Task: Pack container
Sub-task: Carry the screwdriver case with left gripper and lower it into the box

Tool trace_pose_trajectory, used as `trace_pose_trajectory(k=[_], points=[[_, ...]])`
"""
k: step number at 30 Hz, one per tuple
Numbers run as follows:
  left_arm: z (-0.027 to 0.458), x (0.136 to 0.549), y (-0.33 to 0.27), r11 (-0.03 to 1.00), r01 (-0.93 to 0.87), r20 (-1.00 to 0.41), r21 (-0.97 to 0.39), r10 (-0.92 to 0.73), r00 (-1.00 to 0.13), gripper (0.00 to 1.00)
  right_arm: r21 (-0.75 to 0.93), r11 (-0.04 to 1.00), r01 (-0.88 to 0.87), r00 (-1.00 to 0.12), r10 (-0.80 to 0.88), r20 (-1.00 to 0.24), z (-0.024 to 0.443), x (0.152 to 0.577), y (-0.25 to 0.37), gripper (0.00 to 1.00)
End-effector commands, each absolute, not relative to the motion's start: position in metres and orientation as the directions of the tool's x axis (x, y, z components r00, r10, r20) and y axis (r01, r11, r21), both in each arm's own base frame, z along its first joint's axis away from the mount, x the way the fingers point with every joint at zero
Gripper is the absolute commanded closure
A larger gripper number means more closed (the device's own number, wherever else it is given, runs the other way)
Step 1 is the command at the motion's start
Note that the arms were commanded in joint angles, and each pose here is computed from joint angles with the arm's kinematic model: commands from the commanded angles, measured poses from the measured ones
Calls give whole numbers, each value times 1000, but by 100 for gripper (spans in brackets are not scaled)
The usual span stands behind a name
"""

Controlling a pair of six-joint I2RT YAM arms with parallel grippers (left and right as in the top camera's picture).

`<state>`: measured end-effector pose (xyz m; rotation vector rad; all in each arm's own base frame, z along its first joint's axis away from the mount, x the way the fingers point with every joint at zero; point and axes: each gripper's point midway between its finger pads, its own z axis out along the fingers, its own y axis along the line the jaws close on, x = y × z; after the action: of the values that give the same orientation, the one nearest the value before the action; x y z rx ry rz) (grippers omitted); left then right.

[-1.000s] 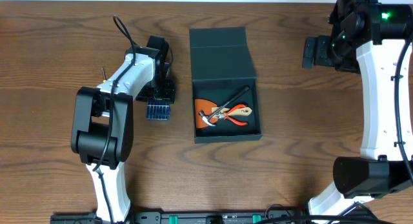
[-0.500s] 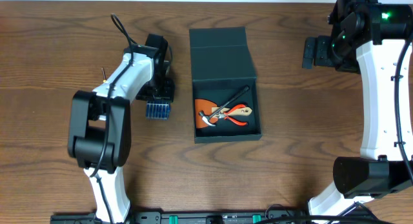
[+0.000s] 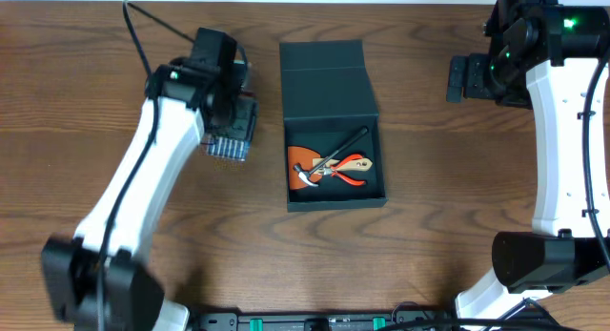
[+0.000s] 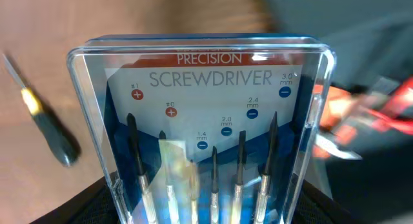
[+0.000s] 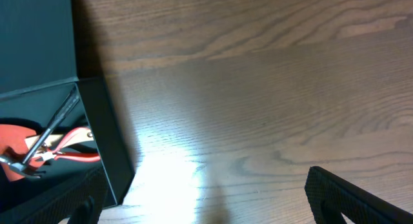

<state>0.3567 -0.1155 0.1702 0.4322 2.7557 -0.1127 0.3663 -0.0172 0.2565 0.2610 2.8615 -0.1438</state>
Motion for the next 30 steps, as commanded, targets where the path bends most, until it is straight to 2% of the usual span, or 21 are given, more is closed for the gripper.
trace_pose_trajectory(k=[1,5,9,13,19,30], points=[[211,338,-152,816,575,-451,60,536,-714,94,-77,980,185,-952,160,-260,254,365,-19,1],[240,321,-199,636,747,-503,193,718,-481,94,-78,980,185,-953,160,-256,254,364,-19,1],[240,303,-245,387,868,-470,311,857,-214,94,-82,981,176,-958,152,-242,253,361,-19,1],[222,298,-275,237,908,-423,345,903,-74,94,-86,982,169,-962,145,-230,253,358,-19,1],[167,312,-295,174,939,-348,297,935,-63,94,-87,982,169,-963,145,-226,253,357,-19,1],[77,324,-303,148,969,-226,198,969,-102,94,-89,982,167,-966,145,-215,252,354,-19,1]])
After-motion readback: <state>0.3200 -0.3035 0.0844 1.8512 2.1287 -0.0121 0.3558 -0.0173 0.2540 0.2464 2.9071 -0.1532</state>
